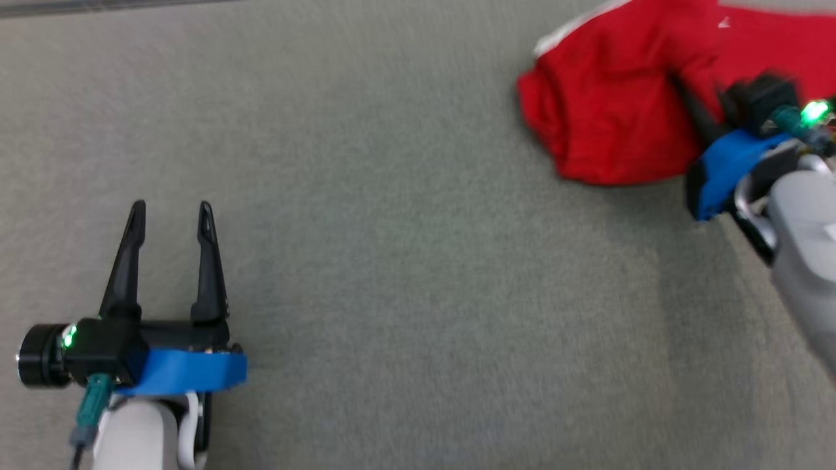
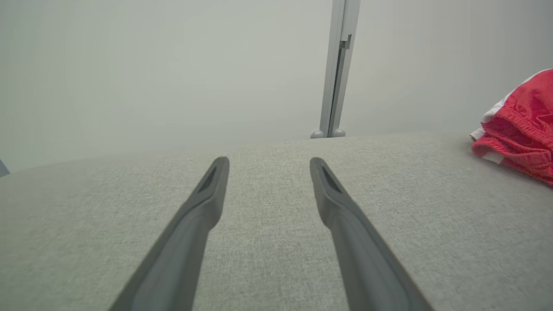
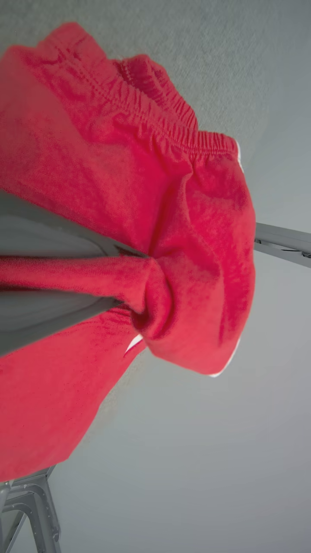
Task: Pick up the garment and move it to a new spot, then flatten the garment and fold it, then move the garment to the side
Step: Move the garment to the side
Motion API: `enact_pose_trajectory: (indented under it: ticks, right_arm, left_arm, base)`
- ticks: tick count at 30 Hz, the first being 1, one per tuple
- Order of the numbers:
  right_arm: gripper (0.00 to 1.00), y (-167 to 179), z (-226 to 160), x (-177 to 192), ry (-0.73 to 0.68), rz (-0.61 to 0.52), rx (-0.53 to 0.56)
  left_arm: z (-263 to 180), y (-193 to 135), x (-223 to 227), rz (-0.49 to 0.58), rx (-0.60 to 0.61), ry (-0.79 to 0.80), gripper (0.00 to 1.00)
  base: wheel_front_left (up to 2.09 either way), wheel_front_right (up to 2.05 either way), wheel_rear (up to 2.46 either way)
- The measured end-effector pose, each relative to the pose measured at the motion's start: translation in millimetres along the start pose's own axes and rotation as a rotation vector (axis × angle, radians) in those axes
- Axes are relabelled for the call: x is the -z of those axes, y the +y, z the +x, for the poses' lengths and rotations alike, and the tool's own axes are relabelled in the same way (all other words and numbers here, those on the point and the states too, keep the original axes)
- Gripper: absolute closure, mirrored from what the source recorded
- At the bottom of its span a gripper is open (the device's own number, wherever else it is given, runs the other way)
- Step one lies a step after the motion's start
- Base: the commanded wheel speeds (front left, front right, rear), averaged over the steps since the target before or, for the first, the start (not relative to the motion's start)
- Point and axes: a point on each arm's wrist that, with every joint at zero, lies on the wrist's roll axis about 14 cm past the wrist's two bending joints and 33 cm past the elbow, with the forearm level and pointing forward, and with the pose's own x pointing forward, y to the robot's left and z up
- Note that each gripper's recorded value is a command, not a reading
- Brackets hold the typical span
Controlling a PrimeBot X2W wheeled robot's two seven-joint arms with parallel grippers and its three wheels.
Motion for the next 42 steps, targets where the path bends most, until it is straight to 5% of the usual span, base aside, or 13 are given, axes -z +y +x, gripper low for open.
enact_pose_trajectory:
  ticks: [12,22,23,25,42]
  right_arm:
    - [1.00,-138.2,-13.9,25.0,0.150,-0.097,0.236]
    - [1.00,-153.3,7.1,23.7,0.221,-0.226,0.221]
    - [0.90,-155.0,7.6,27.3,0.240,-0.233,0.226]
    - [0.00,-160.7,8.0,30.0,0.257,-0.247,0.241]
    - [0.00,-174.7,-30.8,-5.9,0.207,-0.207,0.331]
  left_arm:
    - [50.1,-34.1,1.7,0.024,0.151,-0.081,0.00]
    - [55.6,-25.3,4.1,0.045,0.148,-0.091,0.00]
    - [55.1,-23.2,3.5,0.049,0.142,-0.092,0.00]
    - [54.0,-18.9,3.1,0.053,0.129,-0.092,0.00]
    - [19.4,3.5,-37.7,0.054,0.025,-0.132,0.00]
  base:
    - [0.00,0.00,0.00]
    - [0.00,0.00,0.00]
    - [0.00,0.00,0.00]
    - [0.00,0.00,0.00]
    - [0.00,0.00,0.00]
